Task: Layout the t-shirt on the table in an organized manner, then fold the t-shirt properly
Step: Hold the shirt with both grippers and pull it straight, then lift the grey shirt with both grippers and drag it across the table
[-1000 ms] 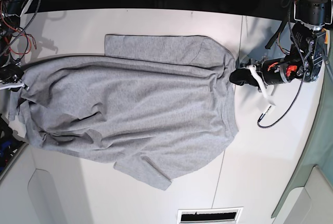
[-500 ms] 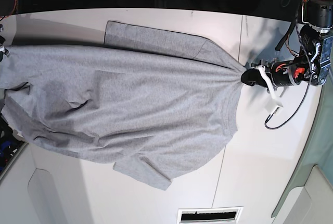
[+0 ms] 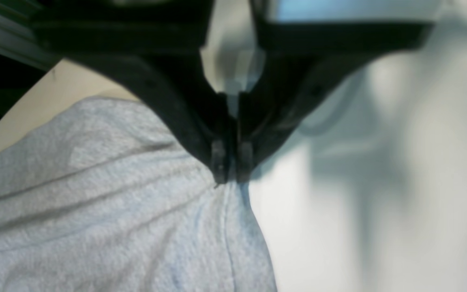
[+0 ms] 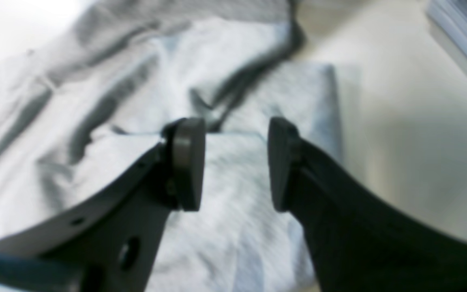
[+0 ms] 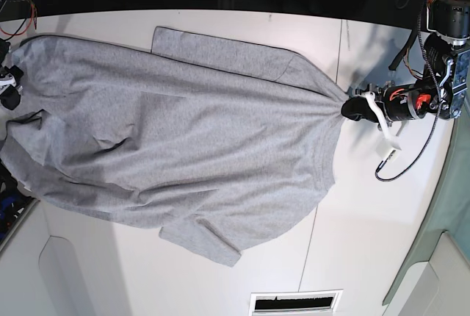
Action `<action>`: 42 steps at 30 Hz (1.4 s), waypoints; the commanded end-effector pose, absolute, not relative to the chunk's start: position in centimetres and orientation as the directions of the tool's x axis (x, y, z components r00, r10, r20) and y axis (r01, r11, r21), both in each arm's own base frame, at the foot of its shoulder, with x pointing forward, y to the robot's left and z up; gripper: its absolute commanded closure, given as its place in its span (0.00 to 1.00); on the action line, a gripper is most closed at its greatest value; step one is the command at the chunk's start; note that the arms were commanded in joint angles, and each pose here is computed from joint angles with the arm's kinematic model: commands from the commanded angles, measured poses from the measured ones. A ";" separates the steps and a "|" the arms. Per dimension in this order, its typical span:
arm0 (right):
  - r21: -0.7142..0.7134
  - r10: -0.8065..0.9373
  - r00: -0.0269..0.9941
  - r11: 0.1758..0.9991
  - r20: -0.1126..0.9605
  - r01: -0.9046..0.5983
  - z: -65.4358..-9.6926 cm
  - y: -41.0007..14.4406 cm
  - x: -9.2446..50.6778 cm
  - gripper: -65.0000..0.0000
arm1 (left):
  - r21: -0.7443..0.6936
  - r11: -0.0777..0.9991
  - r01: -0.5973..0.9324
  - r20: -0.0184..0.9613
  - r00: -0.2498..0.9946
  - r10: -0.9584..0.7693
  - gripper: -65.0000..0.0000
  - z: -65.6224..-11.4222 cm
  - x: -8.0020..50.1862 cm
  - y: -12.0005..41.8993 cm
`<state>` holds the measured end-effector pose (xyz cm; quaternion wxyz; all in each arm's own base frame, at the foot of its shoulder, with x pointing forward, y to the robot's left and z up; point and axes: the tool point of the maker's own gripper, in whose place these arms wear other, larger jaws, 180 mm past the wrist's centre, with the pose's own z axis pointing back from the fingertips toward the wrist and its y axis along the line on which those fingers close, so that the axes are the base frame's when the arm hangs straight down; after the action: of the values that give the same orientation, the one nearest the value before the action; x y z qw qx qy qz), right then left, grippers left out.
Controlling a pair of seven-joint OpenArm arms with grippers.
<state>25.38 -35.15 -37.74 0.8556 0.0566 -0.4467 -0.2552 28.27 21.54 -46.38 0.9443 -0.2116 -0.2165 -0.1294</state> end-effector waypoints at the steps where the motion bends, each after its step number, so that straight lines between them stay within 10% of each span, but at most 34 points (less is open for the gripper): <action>1: 0.336 -0.472 0.427 0.872 0.771 0.356 -35.8 -35.6 26.7 0.61 | -0.327 0.884 0.335 0.459 0.874 -0.161 1.00 -46.0 28.6 22.3; 4: 0.353 -0.473 0.428 0.875 0.770 0.332 -35.5 -34.9 27.5 0.69 | -0.352 0.875 0.333 0.487 0.864 -0.132 0.95 -45.1 29.6 21.8; 7: 0.349 -0.471 0.433 0.876 0.769 0.333 -35.6 -35.0 27.4 1.00 | -0.360 0.869 0.340 0.504 0.854 -0.125 0.90 -44.1 30.8 21.6; 34: 0.142 -0.265 0.556 0.956 0.788 0.255 -37.7 -31.9 29.3 1.00 | -0.207 0.914 0.349 0.605 0.780 -0.161 0.79 -41.5 36.3 22.5; 42: 0.124 -0.247 0.552 0.960 0.797 0.252 -37.6 -32.0 29.4 1.00 | -0.251 0.905 0.343 0.603 0.787 -0.130 0.56 -39.9 35.8 24.6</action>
<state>28.40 -31.41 -39.27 0.8929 0.0030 -0.4253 -0.1480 34.51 24.22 -41.56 0.9370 -0.1755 -0.2754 -0.1237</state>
